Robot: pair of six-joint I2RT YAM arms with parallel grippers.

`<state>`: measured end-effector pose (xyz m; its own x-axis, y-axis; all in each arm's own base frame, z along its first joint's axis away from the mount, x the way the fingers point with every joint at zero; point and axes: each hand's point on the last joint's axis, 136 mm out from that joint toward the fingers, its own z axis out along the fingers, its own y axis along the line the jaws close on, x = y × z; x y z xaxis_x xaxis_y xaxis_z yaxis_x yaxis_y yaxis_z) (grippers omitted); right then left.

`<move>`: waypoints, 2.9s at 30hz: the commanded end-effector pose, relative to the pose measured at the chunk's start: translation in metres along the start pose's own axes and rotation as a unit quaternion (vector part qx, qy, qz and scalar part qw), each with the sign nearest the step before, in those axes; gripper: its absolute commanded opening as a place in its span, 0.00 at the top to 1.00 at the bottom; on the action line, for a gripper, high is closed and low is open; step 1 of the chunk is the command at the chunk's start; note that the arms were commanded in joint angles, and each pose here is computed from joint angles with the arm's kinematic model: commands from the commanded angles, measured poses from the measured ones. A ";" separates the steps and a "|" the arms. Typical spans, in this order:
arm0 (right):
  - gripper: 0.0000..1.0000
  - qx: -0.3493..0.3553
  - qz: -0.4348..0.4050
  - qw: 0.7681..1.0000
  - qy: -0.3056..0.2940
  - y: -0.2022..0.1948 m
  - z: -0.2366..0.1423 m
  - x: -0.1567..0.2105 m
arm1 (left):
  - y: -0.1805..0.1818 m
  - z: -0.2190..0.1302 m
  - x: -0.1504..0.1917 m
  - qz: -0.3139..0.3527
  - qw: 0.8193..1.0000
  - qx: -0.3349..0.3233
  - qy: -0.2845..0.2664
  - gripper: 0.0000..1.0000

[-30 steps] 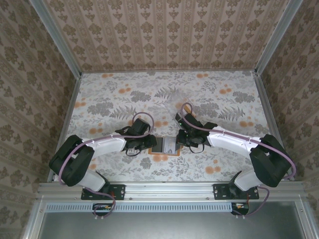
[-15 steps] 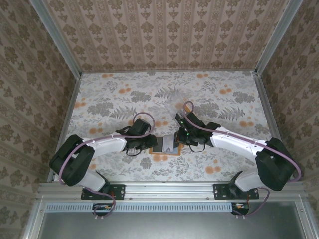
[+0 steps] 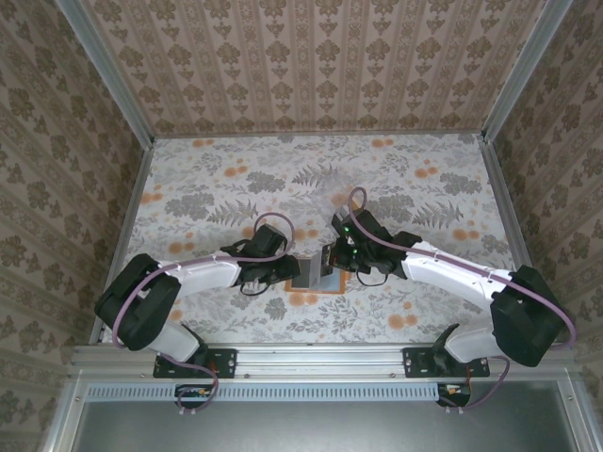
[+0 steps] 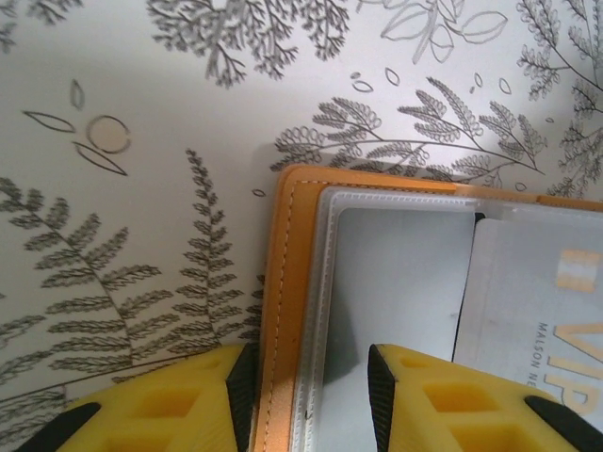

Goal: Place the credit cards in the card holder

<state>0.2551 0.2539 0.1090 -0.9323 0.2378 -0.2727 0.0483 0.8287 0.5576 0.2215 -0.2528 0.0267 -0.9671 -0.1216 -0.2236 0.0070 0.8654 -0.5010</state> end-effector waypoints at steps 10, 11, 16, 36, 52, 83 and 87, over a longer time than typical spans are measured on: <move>0.97 -0.026 0.000 0.999 0.022 0.019 0.013 -0.001 | -0.011 0.000 0.001 -0.002 1.000 0.018 0.002 0.61; 0.97 -0.024 0.001 0.999 0.025 0.018 0.014 -0.001 | -0.011 0.000 0.001 -0.002 1.000 0.018 0.001 0.61; 0.96 -0.023 -0.002 0.999 0.032 0.020 0.019 0.000 | -0.011 -0.004 -0.001 -0.002 1.000 0.017 -0.009 0.61; 0.98 0.004 -0.004 1.000 0.016 -0.004 0.012 -0.004 | 0.014 -0.034 -0.009 -0.017 0.997 -0.025 -0.074 0.48; 0.98 -0.045 0.023 0.997 0.062 -0.012 0.042 0.014 | -0.015 -0.008 -0.009 0.022 0.999 0.008 -0.021 0.54; 0.99 -0.062 0.046 0.994 0.073 -0.024 0.046 0.023 | 0.000 0.008 0.003 0.015 1.000 -0.022 0.010 0.72; 0.99 -0.065 0.034 0.995 0.064 -0.019 0.037 0.016 | 0.003 0.008 0.004 0.012 1.000 -0.026 0.007 0.72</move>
<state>0.2524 0.2623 0.0532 -0.9673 0.2257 -0.1157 0.0937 0.7420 0.6638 0.2242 -0.2529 0.0233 -0.9636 -0.1182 -0.2397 0.0086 0.8827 -0.4699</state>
